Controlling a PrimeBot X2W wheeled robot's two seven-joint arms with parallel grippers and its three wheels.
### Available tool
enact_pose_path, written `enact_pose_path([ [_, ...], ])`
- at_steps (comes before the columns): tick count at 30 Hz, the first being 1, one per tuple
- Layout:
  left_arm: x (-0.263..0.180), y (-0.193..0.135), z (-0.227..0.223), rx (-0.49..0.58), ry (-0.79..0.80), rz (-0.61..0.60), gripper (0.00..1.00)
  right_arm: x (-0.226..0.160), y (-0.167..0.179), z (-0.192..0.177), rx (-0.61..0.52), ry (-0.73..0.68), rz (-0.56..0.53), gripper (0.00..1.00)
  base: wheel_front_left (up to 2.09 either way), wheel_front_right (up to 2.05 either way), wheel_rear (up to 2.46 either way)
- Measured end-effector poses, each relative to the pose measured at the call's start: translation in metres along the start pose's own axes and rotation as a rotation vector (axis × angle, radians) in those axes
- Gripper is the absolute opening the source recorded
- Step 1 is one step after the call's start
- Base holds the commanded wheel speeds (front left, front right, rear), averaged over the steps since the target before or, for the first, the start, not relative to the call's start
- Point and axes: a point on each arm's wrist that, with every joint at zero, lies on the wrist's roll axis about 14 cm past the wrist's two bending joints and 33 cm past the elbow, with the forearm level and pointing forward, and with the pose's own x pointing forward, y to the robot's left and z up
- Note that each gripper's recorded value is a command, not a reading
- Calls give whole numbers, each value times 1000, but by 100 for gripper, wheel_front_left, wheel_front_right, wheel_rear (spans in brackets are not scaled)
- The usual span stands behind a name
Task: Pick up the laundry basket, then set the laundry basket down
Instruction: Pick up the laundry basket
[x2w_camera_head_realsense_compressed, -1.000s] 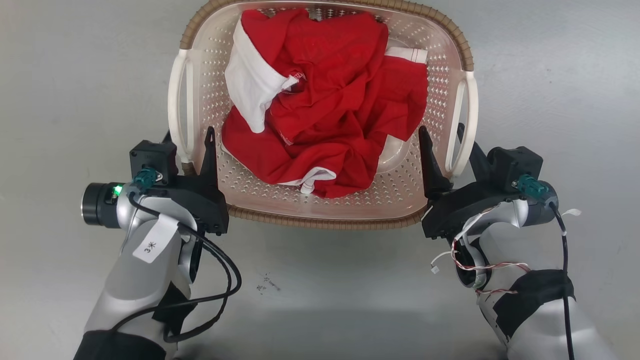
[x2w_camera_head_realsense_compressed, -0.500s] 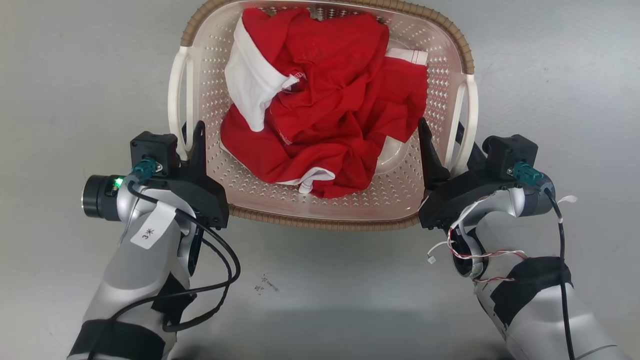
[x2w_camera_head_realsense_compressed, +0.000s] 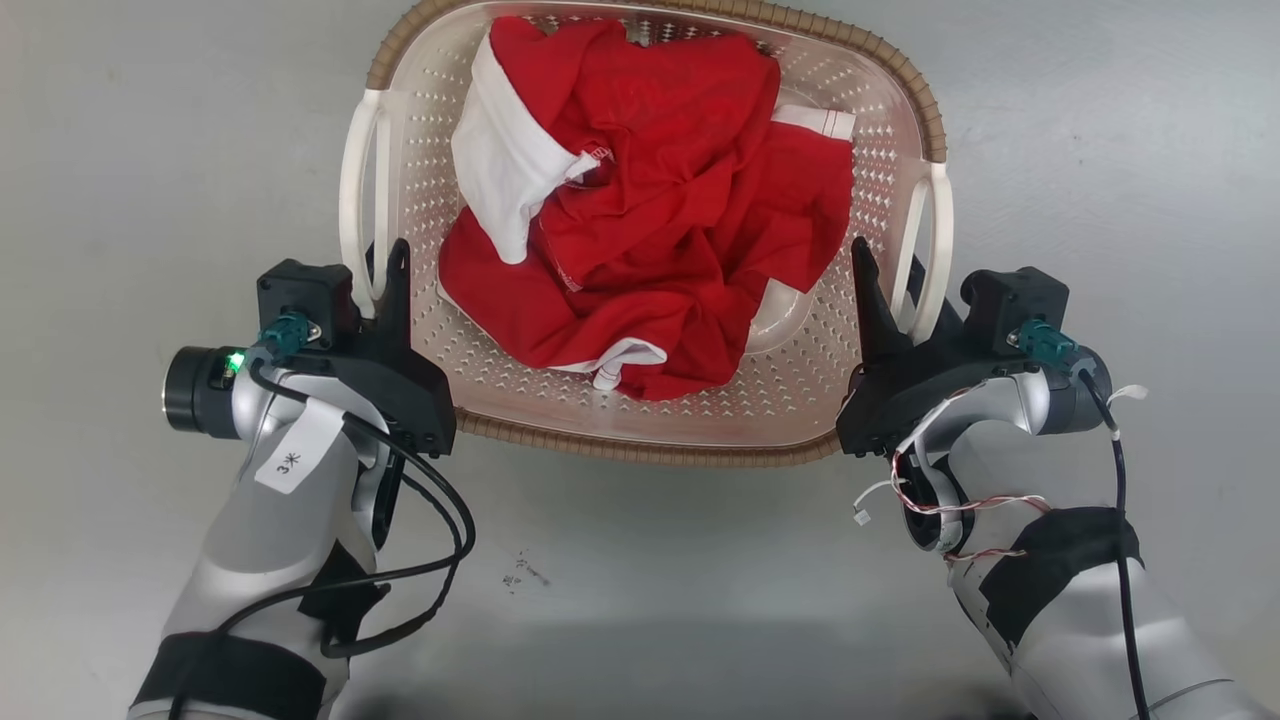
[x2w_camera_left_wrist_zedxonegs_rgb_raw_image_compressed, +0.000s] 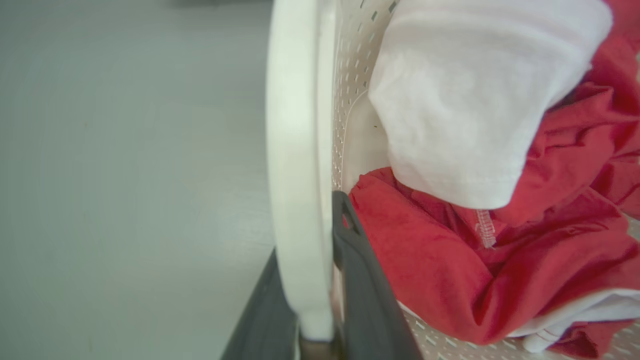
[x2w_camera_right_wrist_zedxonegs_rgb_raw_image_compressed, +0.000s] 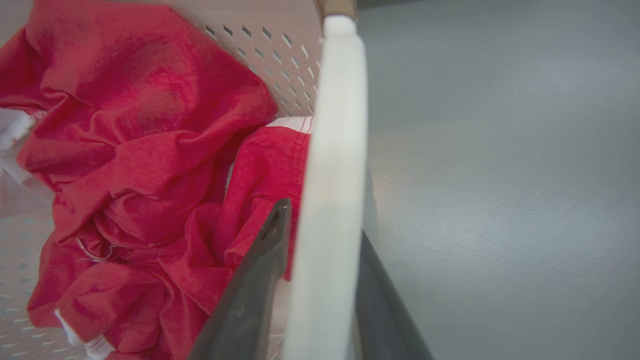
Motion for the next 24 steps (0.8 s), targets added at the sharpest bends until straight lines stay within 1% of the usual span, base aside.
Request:
enact_pose_path([
  [1, 0, -1, 0, -4, 1, -1, 0, 0, 0, 0, 0, 1, 0, 0, 0, 0, 0],
  [6, -4, -12, 2, -25, 2, -20, 0, -4, -7, 7, -11, -1, -28, 0, 0, 0, 0],
  [15, -22, -17, 10, -45, -9, -20, 0, -17, -4, 24, -27, -15, -36, 0, 0, 0, 0],
  [19, -32, -20, 19, -49, -27, -22, 0, -25, -4, 33, -24, -26, -43, 0, 0, 0, 0],
  [24, -53, -25, 25, -70, -40, -19, 0, -46, -1, 38, -14, -21, -54, 0, 0, 0, 0],
])
